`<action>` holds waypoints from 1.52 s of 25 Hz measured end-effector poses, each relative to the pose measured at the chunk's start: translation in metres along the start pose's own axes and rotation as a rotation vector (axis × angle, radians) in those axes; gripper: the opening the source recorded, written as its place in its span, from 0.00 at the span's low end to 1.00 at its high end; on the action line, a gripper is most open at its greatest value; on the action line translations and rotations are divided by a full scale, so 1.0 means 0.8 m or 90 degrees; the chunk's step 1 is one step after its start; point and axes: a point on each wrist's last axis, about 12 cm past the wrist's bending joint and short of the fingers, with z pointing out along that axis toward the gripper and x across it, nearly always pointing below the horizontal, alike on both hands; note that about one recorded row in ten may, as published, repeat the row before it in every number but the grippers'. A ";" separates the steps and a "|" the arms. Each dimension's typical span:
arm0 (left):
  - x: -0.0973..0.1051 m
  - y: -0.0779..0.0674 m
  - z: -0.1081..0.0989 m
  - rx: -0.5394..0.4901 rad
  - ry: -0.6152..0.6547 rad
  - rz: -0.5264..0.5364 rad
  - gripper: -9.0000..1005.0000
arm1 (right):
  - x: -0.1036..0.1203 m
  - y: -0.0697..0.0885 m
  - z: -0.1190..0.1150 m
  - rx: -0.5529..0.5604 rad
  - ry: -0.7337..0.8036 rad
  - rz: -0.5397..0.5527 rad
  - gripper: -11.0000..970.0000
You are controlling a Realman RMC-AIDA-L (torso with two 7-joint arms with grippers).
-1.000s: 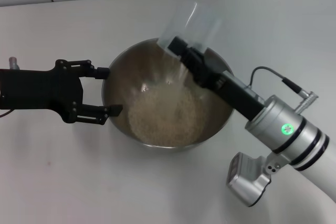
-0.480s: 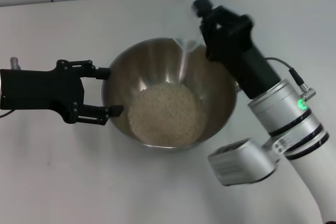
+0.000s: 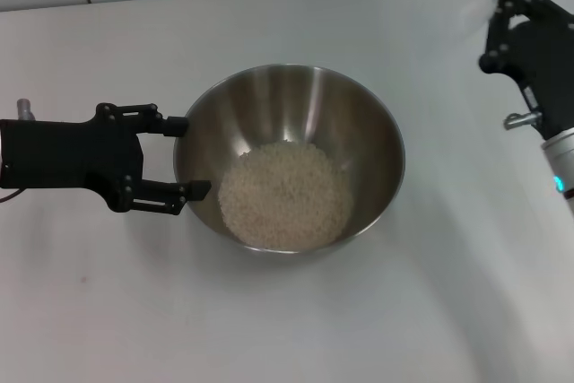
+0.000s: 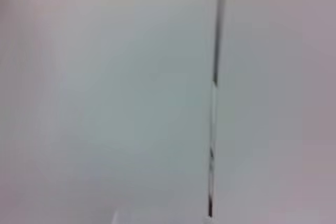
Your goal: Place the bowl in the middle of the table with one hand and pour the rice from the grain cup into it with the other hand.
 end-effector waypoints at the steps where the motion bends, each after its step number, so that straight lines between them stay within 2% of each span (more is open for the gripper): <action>1: 0.000 0.000 0.000 0.000 0.000 0.001 0.86 | 0.006 -0.008 0.000 -0.002 0.024 0.029 0.03; 3: -0.001 0.000 0.001 0.001 0.000 0.002 0.86 | 0.018 -0.018 0.003 -0.008 0.078 0.067 0.03; 7: -0.001 0.000 0.002 0.003 0.001 0.002 0.86 | 0.042 -0.013 0.013 -0.044 0.193 0.072 0.03; 14: -0.001 0.000 0.003 0.005 -0.001 0.000 0.86 | 0.055 -0.001 0.024 -0.079 0.266 0.061 0.03; 22: 0.000 -0.001 0.004 0.008 0.000 -0.003 0.86 | 0.059 0.006 0.020 -0.074 0.282 0.080 0.03; 32: 0.000 -0.001 0.005 0.011 0.001 -0.001 0.86 | 0.064 0.008 -0.003 -0.065 0.298 0.104 0.45; 36: 0.000 -0.001 0.005 0.011 0.002 -0.001 0.86 | 0.064 0.010 -0.025 -0.052 0.292 0.126 0.53; 37: 0.000 -0.001 0.005 0.012 0.002 -0.001 0.86 | 0.059 0.006 -0.043 -0.038 0.265 0.141 0.55; 38: 0.000 -0.001 0.005 0.012 0.002 -0.002 0.86 | 0.059 0.006 -0.043 -0.038 0.265 0.141 0.57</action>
